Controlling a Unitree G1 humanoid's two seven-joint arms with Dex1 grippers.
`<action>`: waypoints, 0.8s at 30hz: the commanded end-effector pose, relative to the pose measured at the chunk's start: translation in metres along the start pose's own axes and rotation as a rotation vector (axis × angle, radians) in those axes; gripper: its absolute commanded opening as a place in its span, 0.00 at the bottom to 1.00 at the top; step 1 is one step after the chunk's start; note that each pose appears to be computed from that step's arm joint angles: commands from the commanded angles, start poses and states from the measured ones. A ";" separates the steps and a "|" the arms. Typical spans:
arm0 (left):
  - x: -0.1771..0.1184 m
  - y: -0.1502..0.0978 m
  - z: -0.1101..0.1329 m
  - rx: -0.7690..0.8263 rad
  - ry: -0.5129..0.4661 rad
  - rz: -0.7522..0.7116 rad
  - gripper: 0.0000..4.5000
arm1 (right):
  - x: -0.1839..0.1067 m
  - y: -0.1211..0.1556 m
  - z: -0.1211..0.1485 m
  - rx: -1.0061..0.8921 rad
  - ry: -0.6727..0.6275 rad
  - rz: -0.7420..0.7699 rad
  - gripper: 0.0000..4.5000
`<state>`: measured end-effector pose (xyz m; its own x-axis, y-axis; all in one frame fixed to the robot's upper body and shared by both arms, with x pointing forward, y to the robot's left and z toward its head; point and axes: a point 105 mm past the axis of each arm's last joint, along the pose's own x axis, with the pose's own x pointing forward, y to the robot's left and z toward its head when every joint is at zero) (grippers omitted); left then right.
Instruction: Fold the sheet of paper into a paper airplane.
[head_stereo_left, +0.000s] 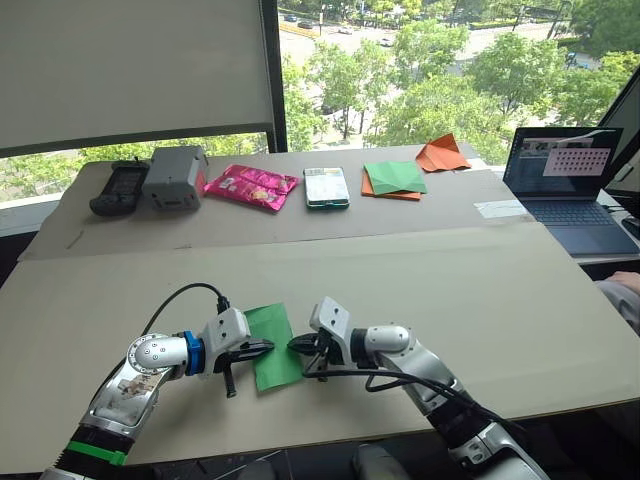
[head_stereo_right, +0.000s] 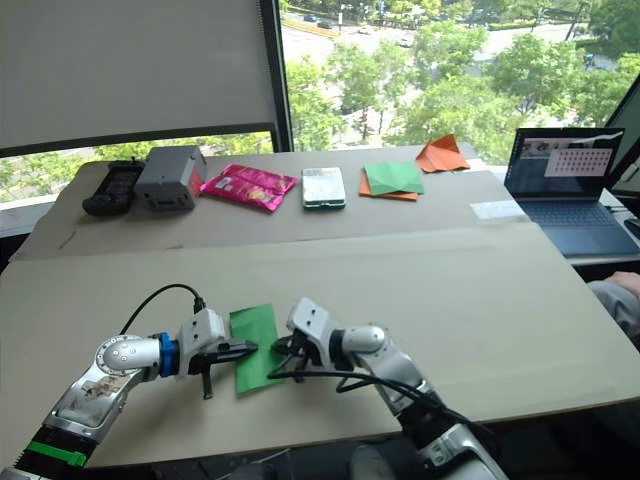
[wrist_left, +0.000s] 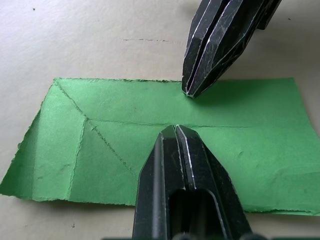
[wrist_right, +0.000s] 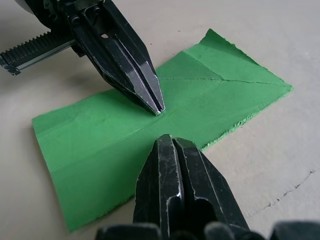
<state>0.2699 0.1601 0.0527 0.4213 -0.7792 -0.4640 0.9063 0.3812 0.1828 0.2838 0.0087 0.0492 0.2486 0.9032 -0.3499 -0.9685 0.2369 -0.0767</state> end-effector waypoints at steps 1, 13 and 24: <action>-0.002 -0.005 -0.016 -0.028 0.068 -0.013 0.00 | -0.002 0.008 -0.026 0.037 0.083 0.030 0.02; -0.002 -0.005 -0.016 -0.029 0.069 -0.018 0.00 | -0.019 0.040 -0.039 0.085 0.104 0.151 0.02; -0.003 -0.004 -0.016 -0.025 0.074 -0.019 0.00 | -0.024 0.059 -0.043 0.078 0.141 0.207 0.02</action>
<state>0.2690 0.1619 0.0522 0.4146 -0.7769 -0.4739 0.9092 0.3749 0.1809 0.2367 -0.0093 0.0409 0.1058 0.9148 -0.3898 -0.9941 0.1066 -0.0196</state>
